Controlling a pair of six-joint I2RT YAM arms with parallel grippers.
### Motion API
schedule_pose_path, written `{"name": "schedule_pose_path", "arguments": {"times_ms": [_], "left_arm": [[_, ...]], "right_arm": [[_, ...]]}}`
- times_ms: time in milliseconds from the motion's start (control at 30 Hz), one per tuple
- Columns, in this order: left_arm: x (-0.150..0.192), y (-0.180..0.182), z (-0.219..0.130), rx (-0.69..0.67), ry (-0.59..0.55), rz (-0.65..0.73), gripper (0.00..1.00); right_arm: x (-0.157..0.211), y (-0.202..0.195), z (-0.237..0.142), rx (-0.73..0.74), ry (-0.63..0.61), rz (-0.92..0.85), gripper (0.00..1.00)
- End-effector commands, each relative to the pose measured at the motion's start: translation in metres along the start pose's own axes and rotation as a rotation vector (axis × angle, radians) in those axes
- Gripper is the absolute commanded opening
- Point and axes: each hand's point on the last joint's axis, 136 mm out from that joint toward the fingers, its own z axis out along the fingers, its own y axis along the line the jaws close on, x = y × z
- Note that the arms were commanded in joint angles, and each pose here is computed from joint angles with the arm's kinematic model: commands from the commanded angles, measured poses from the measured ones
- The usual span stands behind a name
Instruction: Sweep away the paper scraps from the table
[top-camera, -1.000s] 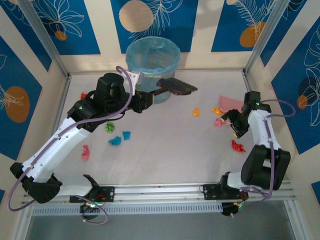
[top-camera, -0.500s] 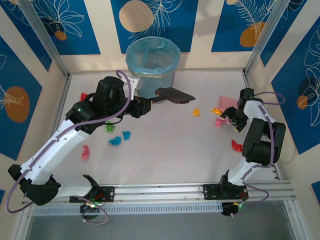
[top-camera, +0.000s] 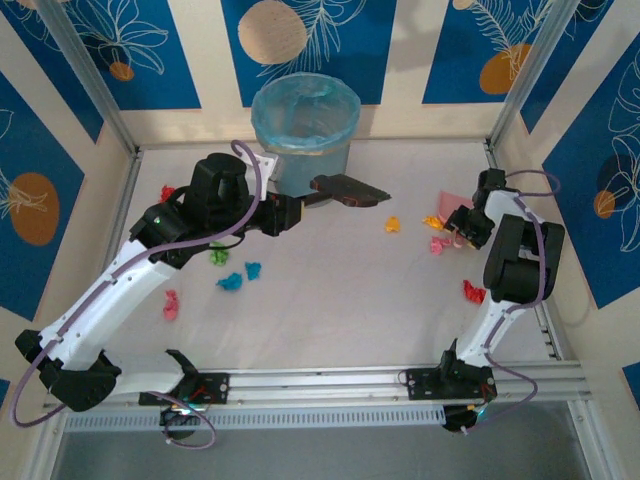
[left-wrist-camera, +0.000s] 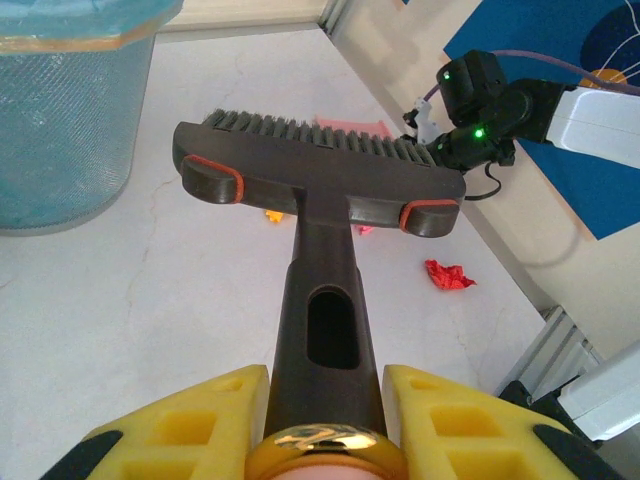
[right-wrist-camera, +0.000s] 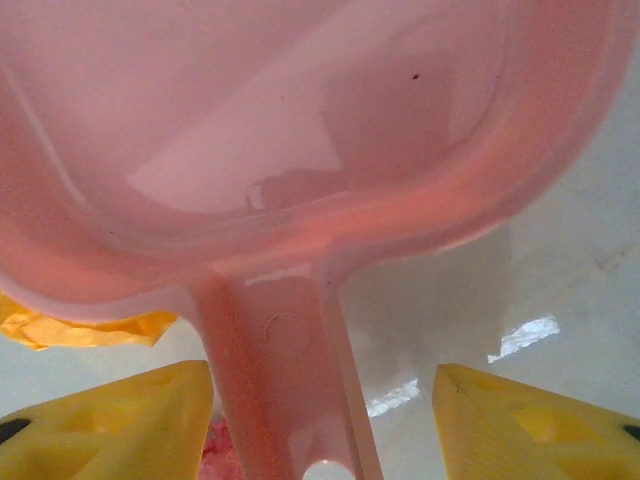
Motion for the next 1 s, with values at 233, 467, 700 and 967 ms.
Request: {"name": "schedule_pose_path", "arguments": {"times_ms": [233, 467, 700, 967], "left_arm": [[-0.018, -0.008, -0.01, 0.034, -0.07, 0.032, 0.0], [-0.023, -0.011, -0.01, 0.047, -0.092, 0.04, 0.0], [-0.035, -0.013, -0.017, 0.055, -0.177, 0.042, 0.0], [-0.048, -0.001, -0.041, -0.009, -0.322, 0.04, 0.0]], "right_arm": [[0.0, 0.011, -0.004, 0.025, -0.066, -0.099, 0.31], [-0.009, 0.006, -0.036, 0.099, -0.142, -0.106, 0.17], [0.005, 0.042, -0.109, 0.045, -0.268, -0.176, 0.0], [0.104, 0.124, -0.151, -0.258, -0.262, -0.469, 0.0]]}}
